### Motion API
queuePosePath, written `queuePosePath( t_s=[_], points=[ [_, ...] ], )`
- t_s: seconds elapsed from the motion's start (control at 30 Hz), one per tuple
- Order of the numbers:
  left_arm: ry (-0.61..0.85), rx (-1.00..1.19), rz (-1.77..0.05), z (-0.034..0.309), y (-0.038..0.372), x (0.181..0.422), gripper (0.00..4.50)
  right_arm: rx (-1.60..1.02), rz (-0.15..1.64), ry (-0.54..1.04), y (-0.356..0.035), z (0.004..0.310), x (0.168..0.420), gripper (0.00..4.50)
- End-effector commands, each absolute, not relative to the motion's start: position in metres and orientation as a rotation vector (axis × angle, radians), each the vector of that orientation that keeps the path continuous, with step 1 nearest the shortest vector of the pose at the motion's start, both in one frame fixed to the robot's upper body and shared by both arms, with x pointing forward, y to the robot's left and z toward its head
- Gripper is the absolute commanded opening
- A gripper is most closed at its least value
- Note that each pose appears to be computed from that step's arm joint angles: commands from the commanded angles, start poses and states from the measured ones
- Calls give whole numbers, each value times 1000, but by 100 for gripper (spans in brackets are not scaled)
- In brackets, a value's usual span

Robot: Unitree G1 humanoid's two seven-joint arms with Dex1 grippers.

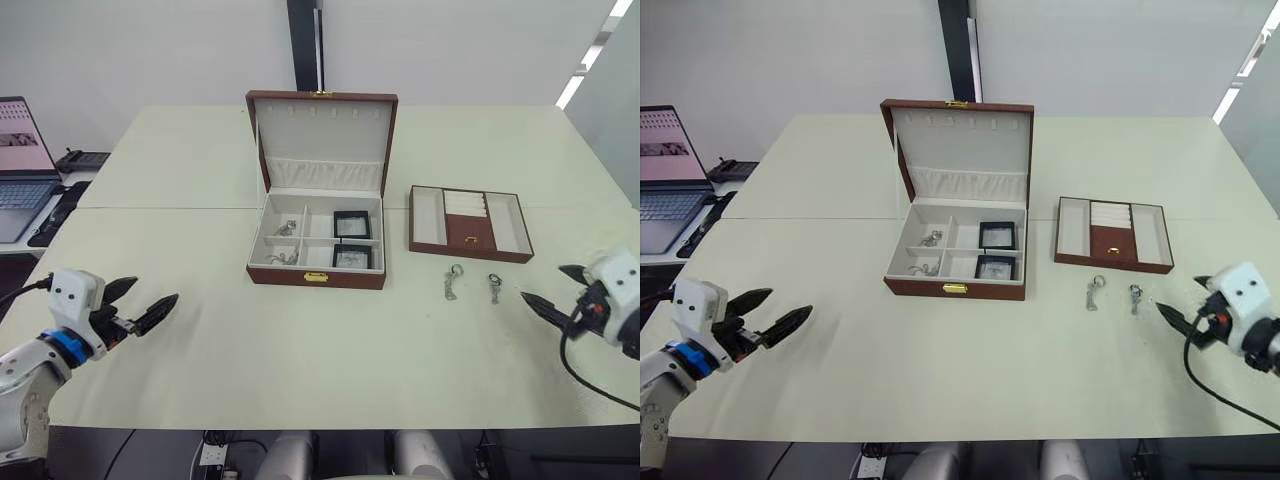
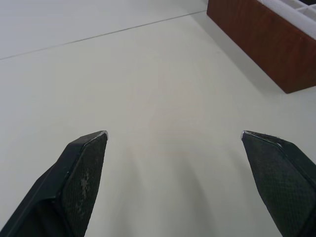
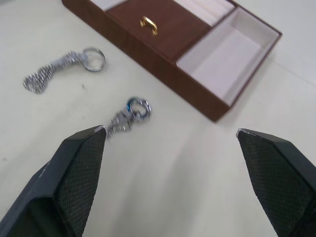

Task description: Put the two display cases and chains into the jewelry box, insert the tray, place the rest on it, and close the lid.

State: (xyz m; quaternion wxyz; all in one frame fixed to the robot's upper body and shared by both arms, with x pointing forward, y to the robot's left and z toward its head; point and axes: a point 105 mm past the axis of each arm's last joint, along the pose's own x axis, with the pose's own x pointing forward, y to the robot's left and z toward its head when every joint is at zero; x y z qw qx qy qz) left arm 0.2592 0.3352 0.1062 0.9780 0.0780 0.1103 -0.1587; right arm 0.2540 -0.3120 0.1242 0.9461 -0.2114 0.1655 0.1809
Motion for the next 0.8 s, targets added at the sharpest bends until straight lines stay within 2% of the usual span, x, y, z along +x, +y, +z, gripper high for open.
queuePosePath(
  t_s=[0.03,0.23,0.57,0.63,0.8],
  points=[
    [185,181,-261,114,341,256,450,-463,326,301,-322,126,247,448],
    [176,151,-268,112,328,254,450,-458,305,265,-325,126,245,448],
    [147,157,-306,121,320,258,450,-445,310,297,-328,119,241,448],
    [148,189,-344,122,316,258,450,-453,321,294,-326,119,241,448],
    [120,300,-592,143,278,258,450,-464,347,263,-318,131,247,448]
  ],
)
